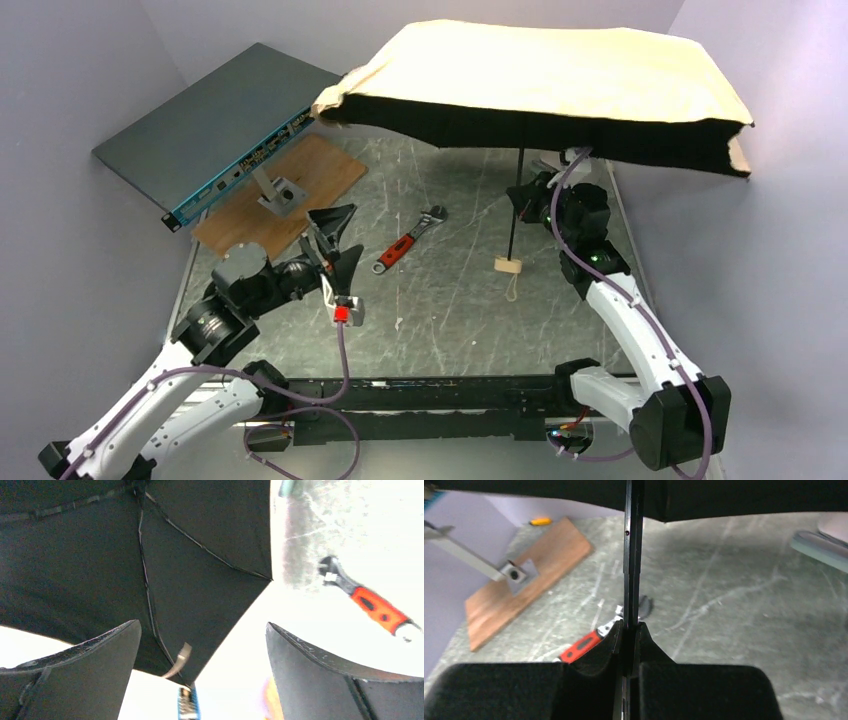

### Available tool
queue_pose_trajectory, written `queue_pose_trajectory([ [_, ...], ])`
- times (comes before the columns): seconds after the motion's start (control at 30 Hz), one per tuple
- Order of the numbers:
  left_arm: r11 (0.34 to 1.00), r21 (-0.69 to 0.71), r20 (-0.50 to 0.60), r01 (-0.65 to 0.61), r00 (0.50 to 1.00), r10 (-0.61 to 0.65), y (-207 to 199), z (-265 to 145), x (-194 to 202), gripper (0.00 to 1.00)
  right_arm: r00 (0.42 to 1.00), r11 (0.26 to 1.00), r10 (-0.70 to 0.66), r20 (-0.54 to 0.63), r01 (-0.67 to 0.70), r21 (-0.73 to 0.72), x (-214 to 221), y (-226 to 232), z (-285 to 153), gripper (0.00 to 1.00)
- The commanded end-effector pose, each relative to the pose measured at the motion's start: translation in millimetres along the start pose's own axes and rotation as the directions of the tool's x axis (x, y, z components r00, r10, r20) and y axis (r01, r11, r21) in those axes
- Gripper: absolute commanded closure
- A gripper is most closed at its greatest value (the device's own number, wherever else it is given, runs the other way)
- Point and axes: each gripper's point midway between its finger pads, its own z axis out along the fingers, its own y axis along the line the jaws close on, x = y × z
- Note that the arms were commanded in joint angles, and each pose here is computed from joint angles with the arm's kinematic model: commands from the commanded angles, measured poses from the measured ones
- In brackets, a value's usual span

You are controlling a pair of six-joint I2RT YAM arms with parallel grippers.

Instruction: Open the umbrella

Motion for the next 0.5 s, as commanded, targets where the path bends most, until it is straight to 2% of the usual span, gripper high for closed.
queue_pose_trajectory([
  [0.0,0.932,0.031,-0.103,0.362,0.928,-0.358,-31.7,-23.0,6.5,0.00,0.983,0.990,-0.136,0.124,0.139,-0.013,-23.3,-9.0,3.4,1.00],
  [0.1,0.862,-0.003,-0.144,0.507,0.853,-0.502,-36.5,-33.1,9.3,0.00,0.986,0.985,-0.164,0.011,0.164,-0.046,9.4,-18.5,15.0,0.89],
  [0.13,0.836,-0.007,-0.149,0.549,0.826,-0.544,-38.2,-37.4,8.4,0.00,0.986,0.986,-0.163,-0.010,0.163,-0.048,16.0,-20.6,16.0,0.80],
  [0.17,0.806,-0.016,-0.159,0.591,0.795,-0.586,-39.6,-41.9,8.4,0.00,0.987,0.986,-0.160,-0.020,0.159,-0.051,19.3,-21.1,15.4,0.64],
  [0.23,0.748,-0.019,-0.197,0.664,0.731,-0.654,-46.0,-50.6,9.1,0.00,0.985,0.983,-0.170,-0.040,0.167,-0.071,22.0,-17.4,9.9,0.39],
  [0.3,0.685,-0.064,-0.233,0.726,0.657,-0.717,-50.3,-59.4,14.0,0.00,0.982,0.982,-0.180,-0.063,0.175,-0.073,24.8,-15.9,1.5,0.20],
  [0.47,0.558,-0.208,-0.268,0.803,0.502,-0.822,-59.5,-76.9,34.1,0.00,0.952,0.970,-0.241,-0.191,0.227,-0.091,46.1,-16.0,-30.1,0.07],
])
